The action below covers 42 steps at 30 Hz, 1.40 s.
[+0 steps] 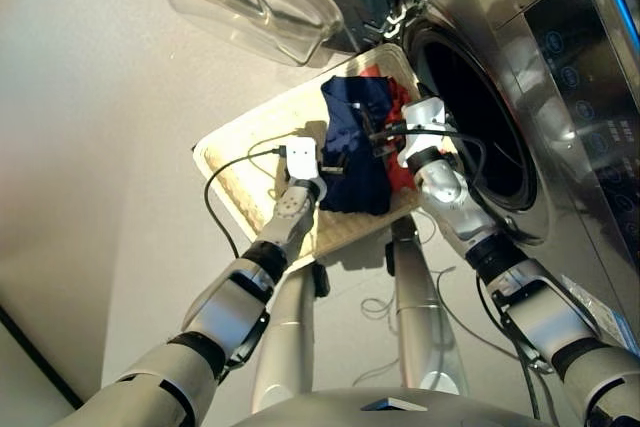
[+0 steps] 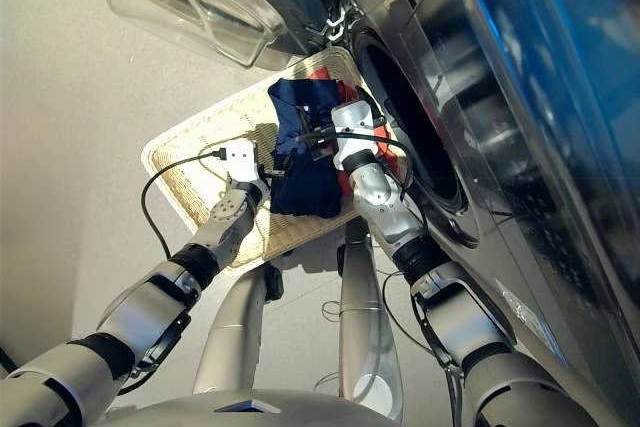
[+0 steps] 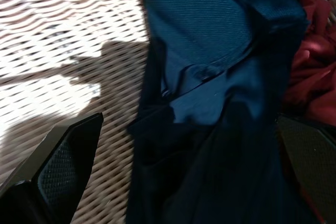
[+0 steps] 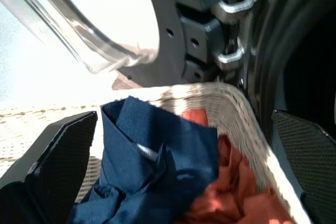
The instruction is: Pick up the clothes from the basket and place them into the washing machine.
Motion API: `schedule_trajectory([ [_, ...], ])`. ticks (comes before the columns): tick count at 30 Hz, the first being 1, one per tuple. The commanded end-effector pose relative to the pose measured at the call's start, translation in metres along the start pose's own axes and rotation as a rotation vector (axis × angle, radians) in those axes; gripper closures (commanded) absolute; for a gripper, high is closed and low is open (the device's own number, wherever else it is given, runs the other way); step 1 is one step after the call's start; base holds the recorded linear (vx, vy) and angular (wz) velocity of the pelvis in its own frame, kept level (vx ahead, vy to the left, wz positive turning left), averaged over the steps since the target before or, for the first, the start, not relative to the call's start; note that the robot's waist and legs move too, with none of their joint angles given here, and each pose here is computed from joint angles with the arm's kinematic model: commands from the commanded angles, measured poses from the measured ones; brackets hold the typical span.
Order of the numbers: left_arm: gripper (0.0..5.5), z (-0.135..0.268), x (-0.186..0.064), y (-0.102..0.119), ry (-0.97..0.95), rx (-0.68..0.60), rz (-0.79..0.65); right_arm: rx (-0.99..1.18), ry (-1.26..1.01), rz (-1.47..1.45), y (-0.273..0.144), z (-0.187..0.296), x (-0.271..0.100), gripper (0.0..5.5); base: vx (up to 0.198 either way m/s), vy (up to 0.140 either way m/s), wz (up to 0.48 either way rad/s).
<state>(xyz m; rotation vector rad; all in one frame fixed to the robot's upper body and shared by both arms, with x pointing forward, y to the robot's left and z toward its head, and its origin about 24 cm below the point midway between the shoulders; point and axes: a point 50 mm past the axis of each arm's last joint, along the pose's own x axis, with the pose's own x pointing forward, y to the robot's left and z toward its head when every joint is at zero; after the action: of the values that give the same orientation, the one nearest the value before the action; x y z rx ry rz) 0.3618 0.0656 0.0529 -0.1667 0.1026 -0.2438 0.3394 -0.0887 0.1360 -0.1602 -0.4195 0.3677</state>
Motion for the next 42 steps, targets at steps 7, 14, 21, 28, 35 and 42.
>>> schedule_trajectory([
  [7, 0.00, 0.036, 0.016, 0.009, -0.078, 0.033, 0.071, 0.079, -0.346, 0.089, 0.023, 0.076, 0.025, 0.00, 0.000, 0.000, 0.000],
  [14, 5.50, 0.027, 0.014, 0.018, -0.032, -0.046, 0.109, 0.137, -0.310, 0.059, 0.022, 0.068, 0.026, 0.00, 0.000, 0.000, 0.000],
  [21, 5.50, 0.022, 0.011, 0.014, -0.037, -0.097, 0.077, 0.185, -0.240, 0.007, 0.013, 0.049, 0.021, 0.00, 0.000, 0.000, 0.000],
  [28, 5.50, 0.031, 0.004, 0.014, -0.145, -0.280, 0.032, 0.104, -0.077, -0.086, -0.004, 0.012, 0.014, 0.00, 0.000, 0.000, 0.000],
  [35, 5.50, 0.046, -0.008, 0.011, -0.263, -0.406, -0.071, -0.099, 0.132, 0.005, -0.006, -0.033, -0.009, 0.00, 0.000, 0.000, 0.000],
  [42, 5.50, 0.064, -0.020, -0.003, -0.366, -0.516, -0.171, -0.200, 0.150, 0.195, 0.016, -0.038, -0.016, 0.00, -0.036, -0.007, 0.053],
])
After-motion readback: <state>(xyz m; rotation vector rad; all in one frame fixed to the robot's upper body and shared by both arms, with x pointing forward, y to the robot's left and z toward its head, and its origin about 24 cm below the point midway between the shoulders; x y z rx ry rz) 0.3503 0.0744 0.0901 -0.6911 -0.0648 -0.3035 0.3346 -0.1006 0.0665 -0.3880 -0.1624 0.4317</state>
